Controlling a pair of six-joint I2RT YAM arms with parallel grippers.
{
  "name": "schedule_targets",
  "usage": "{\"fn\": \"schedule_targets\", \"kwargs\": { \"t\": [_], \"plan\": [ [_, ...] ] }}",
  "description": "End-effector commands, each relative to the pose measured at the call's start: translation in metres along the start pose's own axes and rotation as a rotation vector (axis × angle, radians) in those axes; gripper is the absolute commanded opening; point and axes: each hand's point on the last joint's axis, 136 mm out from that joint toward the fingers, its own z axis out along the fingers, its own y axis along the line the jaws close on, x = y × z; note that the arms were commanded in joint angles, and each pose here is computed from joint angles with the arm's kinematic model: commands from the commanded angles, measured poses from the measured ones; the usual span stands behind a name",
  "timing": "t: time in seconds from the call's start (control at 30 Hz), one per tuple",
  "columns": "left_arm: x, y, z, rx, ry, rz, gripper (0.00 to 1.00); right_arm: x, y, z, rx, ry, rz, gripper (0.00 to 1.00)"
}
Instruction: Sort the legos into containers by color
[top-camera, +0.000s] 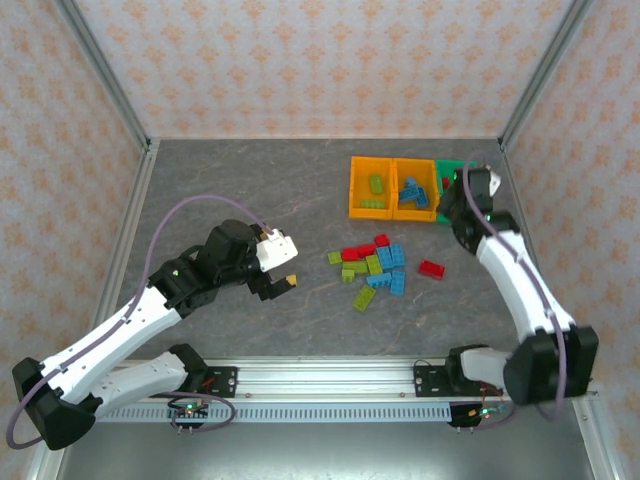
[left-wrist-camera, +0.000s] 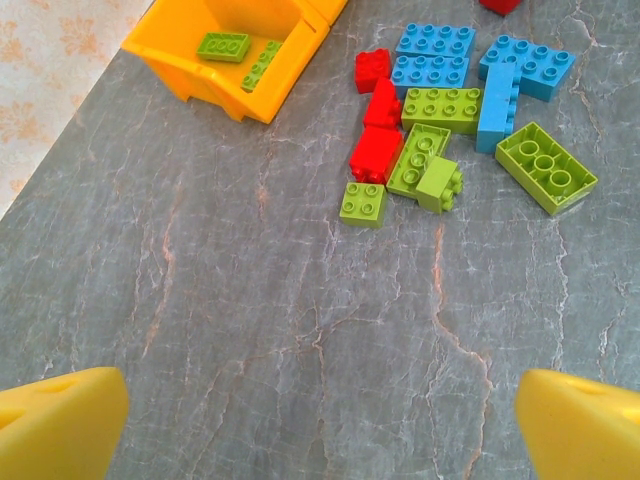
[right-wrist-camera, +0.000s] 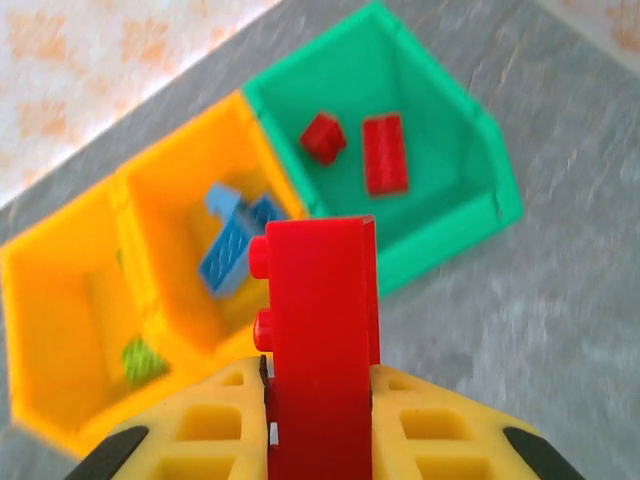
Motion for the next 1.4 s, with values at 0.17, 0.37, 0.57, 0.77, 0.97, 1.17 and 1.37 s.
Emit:
{"fn": "schedule_targets", "kwargs": {
  "t": [0.17, 0.37, 0.57, 0.77, 0.97, 1.17, 1.37],
  "plan": [
    [0.000, 0.006, -0.004, -0.031, -0.013, -0.018, 1.00, -0.048, 0.002, 0.111, 0.072, 0.120, -0.018, 0.24],
    [0.001, 0.005, -0.002, -0.027, -0.006, -0.018, 1.00, -0.051, -0.004, 0.101, 0.141, 0.159, 0.025, 0.53],
    [0.001, 0.004, 0.001, -0.020, -0.003, -0.015, 1.00, -0.009, -0.019, 0.033, 0.076, 0.154, 0.109, 0.60],
    [0.000, 0.002, 0.002, -0.008, -0.001, -0.014, 1.00, 0.085, -0.040, -0.014, 0.065, 0.262, 0.076, 0.80],
    [-0.002, 0.001, 0.002, 0.006, -0.008, -0.020, 1.00, 0.172, -0.069, -0.003, 0.199, 0.468, -0.094, 0.99],
    [-0.001, -0.001, 0.002, 0.015, -0.005, -0.024, 1.00, 0.188, -0.069, 0.035, 0.259, 0.534, -0.161, 0.99],
    [0.000, 0.001, 0.000, -0.001, -0.005, -0.019, 1.00, 0.193, -0.067, 0.059, 0.278, 0.531, -0.159, 0.95]
  ]
}}
